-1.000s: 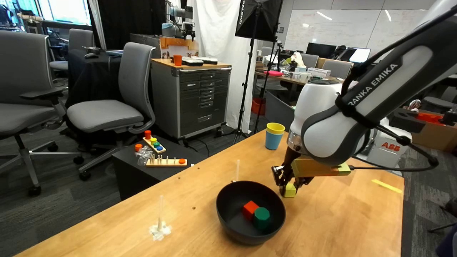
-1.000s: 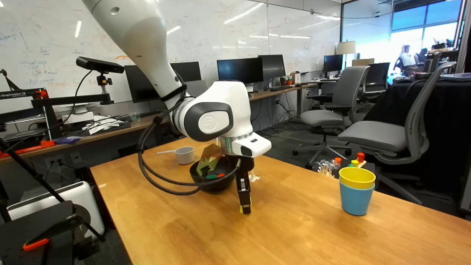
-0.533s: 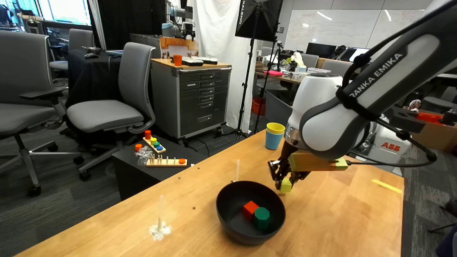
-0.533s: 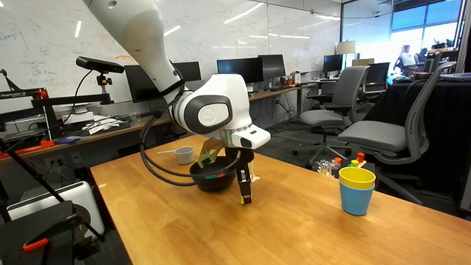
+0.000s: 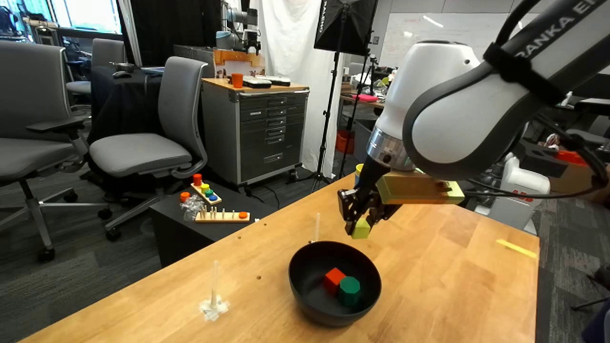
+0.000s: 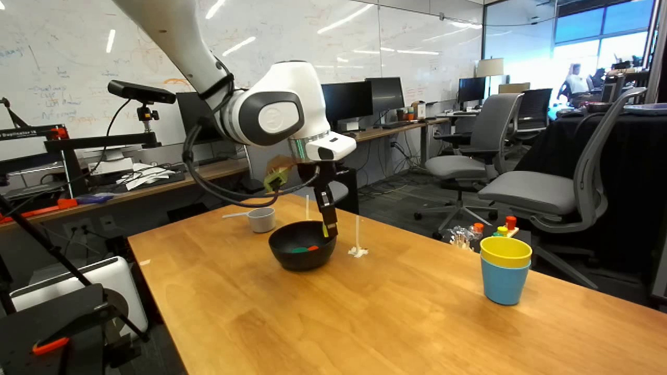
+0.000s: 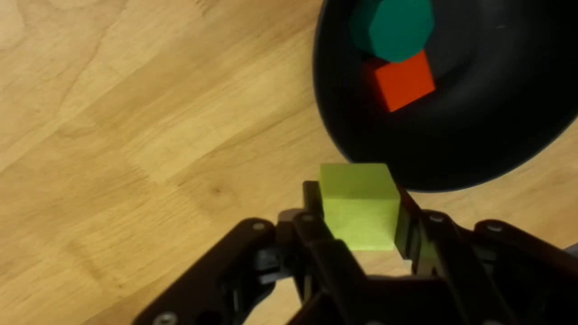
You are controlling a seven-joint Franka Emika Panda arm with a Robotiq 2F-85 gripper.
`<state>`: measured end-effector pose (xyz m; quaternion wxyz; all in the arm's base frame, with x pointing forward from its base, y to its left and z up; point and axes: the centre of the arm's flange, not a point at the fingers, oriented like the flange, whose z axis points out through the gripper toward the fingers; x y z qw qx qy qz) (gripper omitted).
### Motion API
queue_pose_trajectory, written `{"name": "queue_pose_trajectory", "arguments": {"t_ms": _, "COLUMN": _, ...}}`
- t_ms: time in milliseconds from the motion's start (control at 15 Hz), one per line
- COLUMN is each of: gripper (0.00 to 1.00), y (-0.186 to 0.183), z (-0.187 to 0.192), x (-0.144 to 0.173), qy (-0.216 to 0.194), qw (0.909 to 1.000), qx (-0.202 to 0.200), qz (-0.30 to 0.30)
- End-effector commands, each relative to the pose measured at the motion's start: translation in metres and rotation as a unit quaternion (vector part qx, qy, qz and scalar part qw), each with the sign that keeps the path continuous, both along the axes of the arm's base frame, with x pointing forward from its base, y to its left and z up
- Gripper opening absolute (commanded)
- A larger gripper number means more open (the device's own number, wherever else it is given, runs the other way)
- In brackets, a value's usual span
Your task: Pick up all the block toys from the table and put them in the bowl
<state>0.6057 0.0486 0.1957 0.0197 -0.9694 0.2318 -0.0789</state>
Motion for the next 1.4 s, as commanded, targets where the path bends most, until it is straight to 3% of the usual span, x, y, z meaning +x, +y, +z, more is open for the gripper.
{"name": "queue_pose_trajectory", "arguments": {"t_ms": 0, "gripper": 0.14, "y": 0.029, "z": 0.019, "x": -0.019, "qy": 0.004, "qw": 0.9994, "qx": 0.009, "qz": 0.033}}
{"name": "queue_pose_trajectory", "arguments": {"t_ms": 333, "gripper": 0.14, "y": 0.056, "z": 0.004, "x": -0.032, "qy": -0.002, "qw": 0.9977, "qx": 0.046, "qz": 0.050}}
{"name": "queue_pose_trajectory", "arguments": {"t_ms": 667, "gripper": 0.14, "y": 0.075, "z": -0.020, "x": -0.039, "qy": 0.024, "qw": 0.9963, "qx": 0.071, "qz": 0.043}}
{"name": "queue_pose_trajectory", "arguments": {"t_ms": 1333, "gripper": 0.14, "y": 0.083, "z": -0.062, "x": -0.044, "qy": 0.045, "qw": 0.9961, "qx": 0.063, "qz": 0.043}}
